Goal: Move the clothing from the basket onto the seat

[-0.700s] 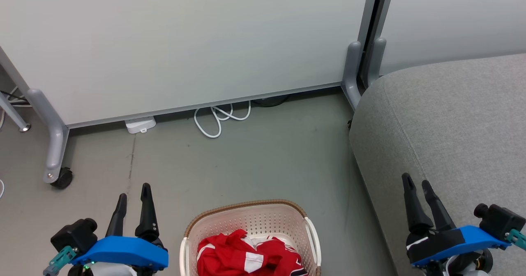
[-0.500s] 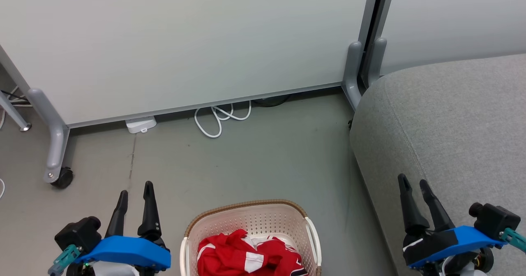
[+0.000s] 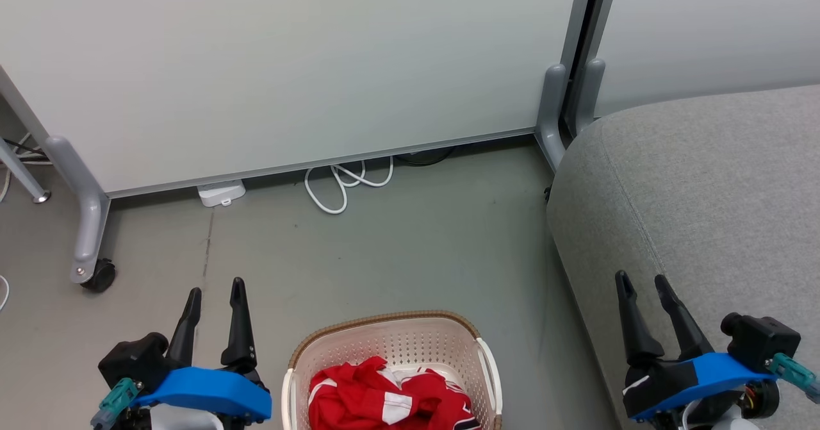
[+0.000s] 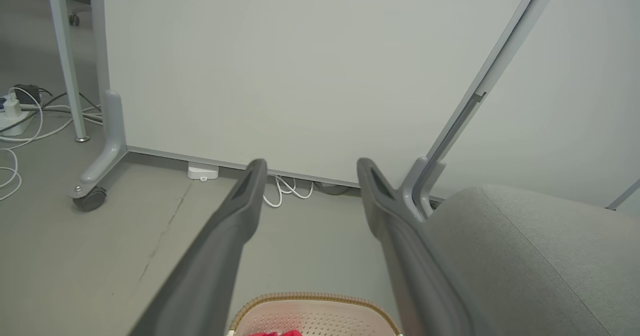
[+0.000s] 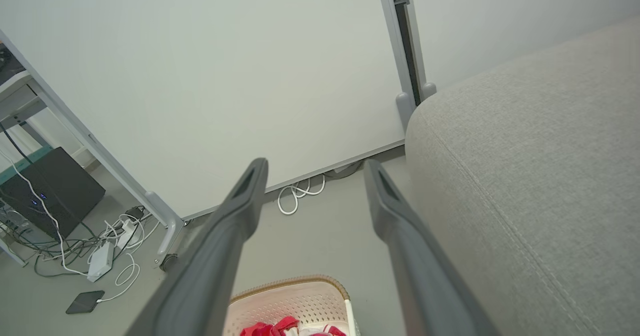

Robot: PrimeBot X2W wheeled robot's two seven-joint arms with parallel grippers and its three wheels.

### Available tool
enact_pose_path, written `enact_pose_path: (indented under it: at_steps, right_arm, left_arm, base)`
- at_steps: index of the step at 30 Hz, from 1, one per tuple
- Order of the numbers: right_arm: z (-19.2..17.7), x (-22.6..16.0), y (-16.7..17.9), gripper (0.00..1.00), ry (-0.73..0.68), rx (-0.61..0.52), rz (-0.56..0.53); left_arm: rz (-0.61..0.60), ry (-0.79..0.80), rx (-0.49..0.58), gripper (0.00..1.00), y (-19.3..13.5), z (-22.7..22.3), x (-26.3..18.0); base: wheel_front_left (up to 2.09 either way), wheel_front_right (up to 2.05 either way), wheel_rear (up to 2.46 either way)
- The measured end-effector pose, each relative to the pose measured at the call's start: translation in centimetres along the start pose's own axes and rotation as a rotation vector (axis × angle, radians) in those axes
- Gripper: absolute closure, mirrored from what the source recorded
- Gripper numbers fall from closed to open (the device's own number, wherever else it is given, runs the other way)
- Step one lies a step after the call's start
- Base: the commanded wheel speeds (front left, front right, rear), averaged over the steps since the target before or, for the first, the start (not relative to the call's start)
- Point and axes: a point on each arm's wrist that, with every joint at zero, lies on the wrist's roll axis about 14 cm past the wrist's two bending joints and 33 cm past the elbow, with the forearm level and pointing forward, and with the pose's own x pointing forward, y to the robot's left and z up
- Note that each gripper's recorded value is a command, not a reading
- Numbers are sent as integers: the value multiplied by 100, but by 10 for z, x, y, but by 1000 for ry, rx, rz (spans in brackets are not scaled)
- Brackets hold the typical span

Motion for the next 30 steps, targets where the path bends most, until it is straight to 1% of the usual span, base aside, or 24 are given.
enact_pose_path:
  at_steps: [8, 13, 18, 30]
  right_arm:
    - [-1, 0, 4, 0, 2, -72, 17]
    - [-2, 0, 6, 0, 6, -103, 27]
    - [-2, 1, 6, 0, 3, -125, 29]
    - [-4, 1, 8, 0, 6, -206, 44]
  left_arm:
    - [-6, -2, 60, 0, 1, -2, 0]
    - [-12, -2, 83, 0, 0, -4, 0]
    - [-11, 3, 82, 0, 1, -8, -1]
    - [-22, -2, 161, 0, 0, -9, 1]
  base:
    - [0, 0, 0]
    - [0, 0, 0]
    - [0, 0, 0]
    - [0, 0, 0]
